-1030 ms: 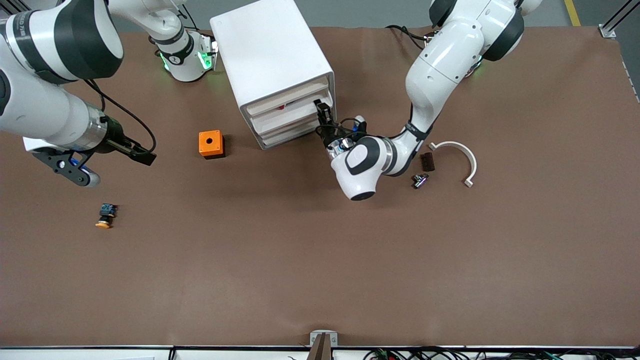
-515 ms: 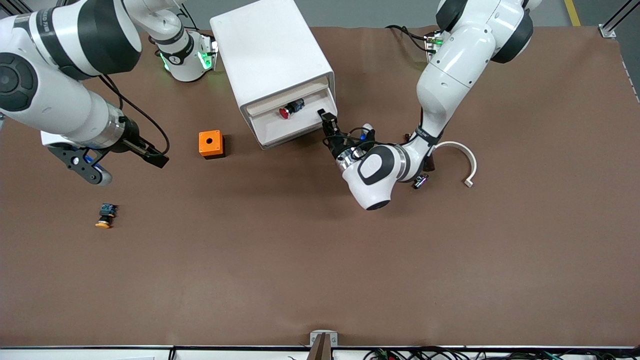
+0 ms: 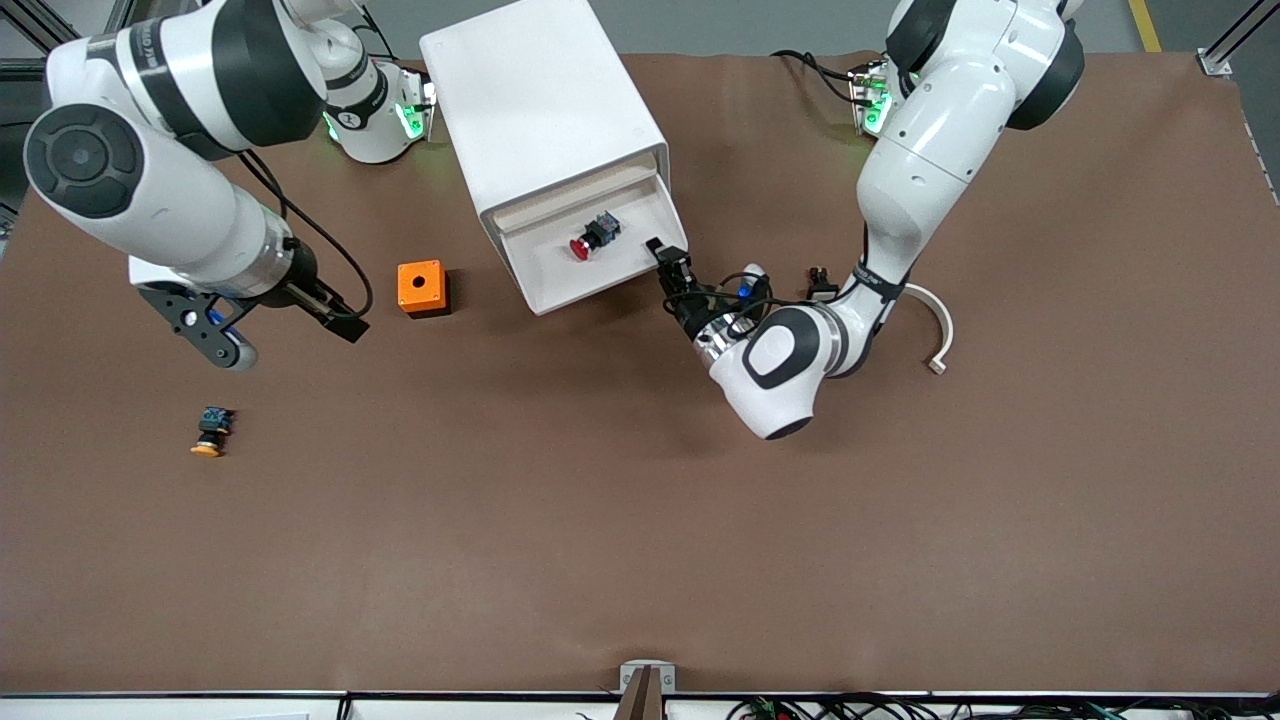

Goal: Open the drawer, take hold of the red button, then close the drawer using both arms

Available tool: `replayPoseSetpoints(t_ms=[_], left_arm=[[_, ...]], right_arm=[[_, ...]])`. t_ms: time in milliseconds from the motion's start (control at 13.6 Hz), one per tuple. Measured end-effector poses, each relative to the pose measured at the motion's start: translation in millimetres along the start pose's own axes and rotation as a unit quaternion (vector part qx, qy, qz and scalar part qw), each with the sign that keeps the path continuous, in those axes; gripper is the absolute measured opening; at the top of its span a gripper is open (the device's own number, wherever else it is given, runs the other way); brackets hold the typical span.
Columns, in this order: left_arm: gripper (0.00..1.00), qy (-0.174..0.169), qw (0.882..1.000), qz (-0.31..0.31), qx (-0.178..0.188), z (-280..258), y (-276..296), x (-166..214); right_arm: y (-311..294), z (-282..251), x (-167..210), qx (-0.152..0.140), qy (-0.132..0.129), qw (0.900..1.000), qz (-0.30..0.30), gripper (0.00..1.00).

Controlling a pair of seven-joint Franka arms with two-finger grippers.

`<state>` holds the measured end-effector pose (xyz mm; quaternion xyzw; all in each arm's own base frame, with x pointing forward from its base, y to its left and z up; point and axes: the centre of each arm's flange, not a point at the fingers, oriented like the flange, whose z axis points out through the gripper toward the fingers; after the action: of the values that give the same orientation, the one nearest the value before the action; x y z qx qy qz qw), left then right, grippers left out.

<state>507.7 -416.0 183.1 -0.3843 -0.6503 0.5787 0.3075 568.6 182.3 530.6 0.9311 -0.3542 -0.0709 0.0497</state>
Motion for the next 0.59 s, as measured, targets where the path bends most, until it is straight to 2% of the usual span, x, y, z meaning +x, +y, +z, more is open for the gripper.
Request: replayPoseSetpoints(t_ms=[294, 441, 589], left_arm=[[0.18, -0.01, 1.0, 0.001, -0.001, -12, 1, 3], [0.32, -0.013, 1.0, 0.003, -0.004, -13, 0, 2], [0.56, -0.016, 1.0, 0.007, -0.007, -15, 0, 1]], right_arm=[[-22, 5, -24, 0.006, 0.008, 1.0, 0.016, 1.0], [-40, 11, -44, 0.012, 0.015, 1.0, 0.024, 1.0], [-61, 20, -71, 0.017, 0.02, 0.999, 0.032, 1.0]])
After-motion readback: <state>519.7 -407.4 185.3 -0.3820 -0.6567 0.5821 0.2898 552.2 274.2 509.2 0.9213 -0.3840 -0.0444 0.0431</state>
